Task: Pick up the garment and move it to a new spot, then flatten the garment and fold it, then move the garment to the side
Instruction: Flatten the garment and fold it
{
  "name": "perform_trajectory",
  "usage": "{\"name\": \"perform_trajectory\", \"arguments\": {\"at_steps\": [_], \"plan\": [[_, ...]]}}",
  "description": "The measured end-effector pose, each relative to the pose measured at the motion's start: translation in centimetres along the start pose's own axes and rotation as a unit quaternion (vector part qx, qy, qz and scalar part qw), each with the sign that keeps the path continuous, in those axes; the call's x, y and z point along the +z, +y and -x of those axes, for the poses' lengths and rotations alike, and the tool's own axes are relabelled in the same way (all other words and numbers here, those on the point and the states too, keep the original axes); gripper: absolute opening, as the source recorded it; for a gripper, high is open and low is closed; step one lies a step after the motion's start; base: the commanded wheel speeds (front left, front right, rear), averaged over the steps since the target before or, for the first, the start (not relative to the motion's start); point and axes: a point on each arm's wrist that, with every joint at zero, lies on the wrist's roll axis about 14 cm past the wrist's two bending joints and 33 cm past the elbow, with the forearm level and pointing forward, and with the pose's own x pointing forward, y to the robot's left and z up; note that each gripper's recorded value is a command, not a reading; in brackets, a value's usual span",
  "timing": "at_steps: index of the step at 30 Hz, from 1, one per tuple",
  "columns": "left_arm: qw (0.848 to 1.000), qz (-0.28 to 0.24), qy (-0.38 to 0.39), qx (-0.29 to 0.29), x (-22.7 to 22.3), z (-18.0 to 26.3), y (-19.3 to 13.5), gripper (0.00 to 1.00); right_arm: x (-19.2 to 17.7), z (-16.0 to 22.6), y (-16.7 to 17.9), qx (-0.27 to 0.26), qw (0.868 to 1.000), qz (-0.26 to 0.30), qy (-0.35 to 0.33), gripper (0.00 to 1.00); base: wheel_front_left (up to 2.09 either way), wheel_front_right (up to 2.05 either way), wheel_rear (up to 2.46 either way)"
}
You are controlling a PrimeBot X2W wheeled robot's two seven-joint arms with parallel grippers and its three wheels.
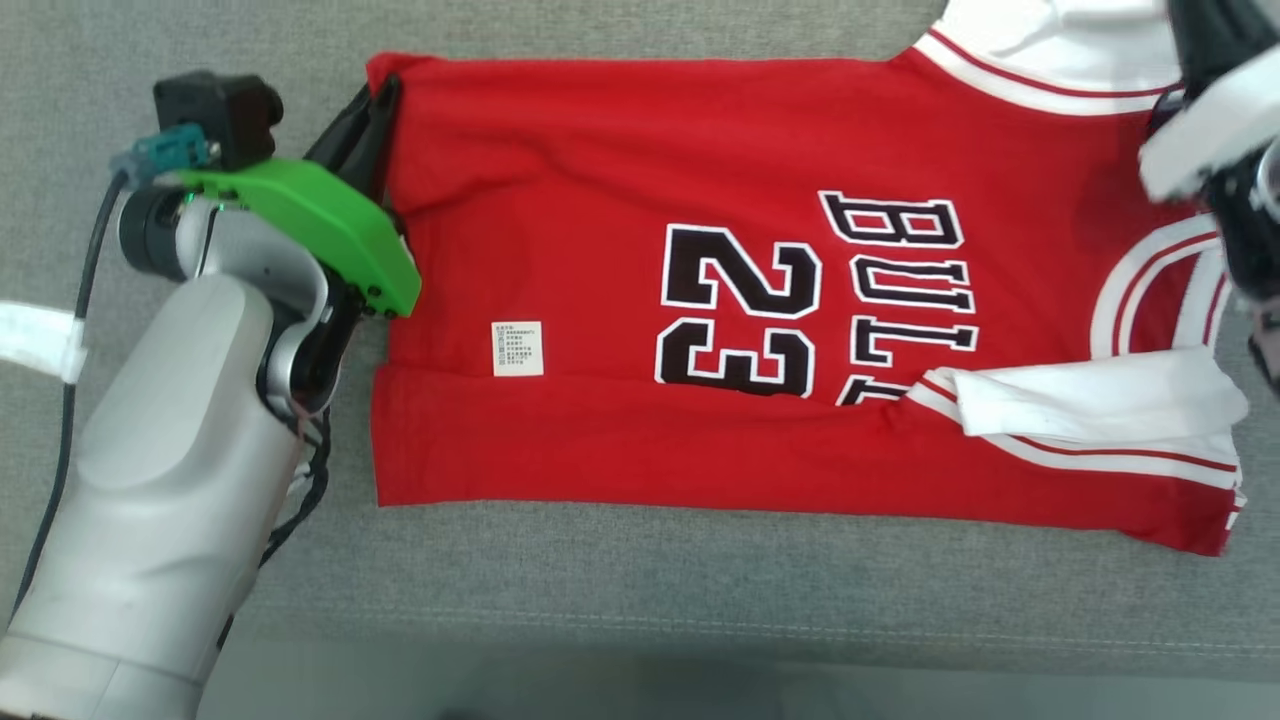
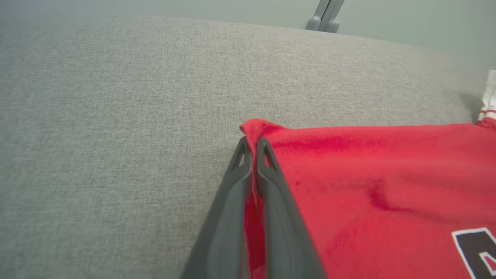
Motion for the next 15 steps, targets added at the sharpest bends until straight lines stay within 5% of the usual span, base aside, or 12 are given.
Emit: {"name": "perform_trajectory", "arguments": {"at_steps": [15], "plan": [[0.999, -0.021, -0.019, -0.023, 0.7, 4.7, -2.7, 0.00, -1.6, 13.1, 2.1, 0.002, 0.994, -0.107, 0.008, 0.00, 0.00, 0.00, 0.00]]}}
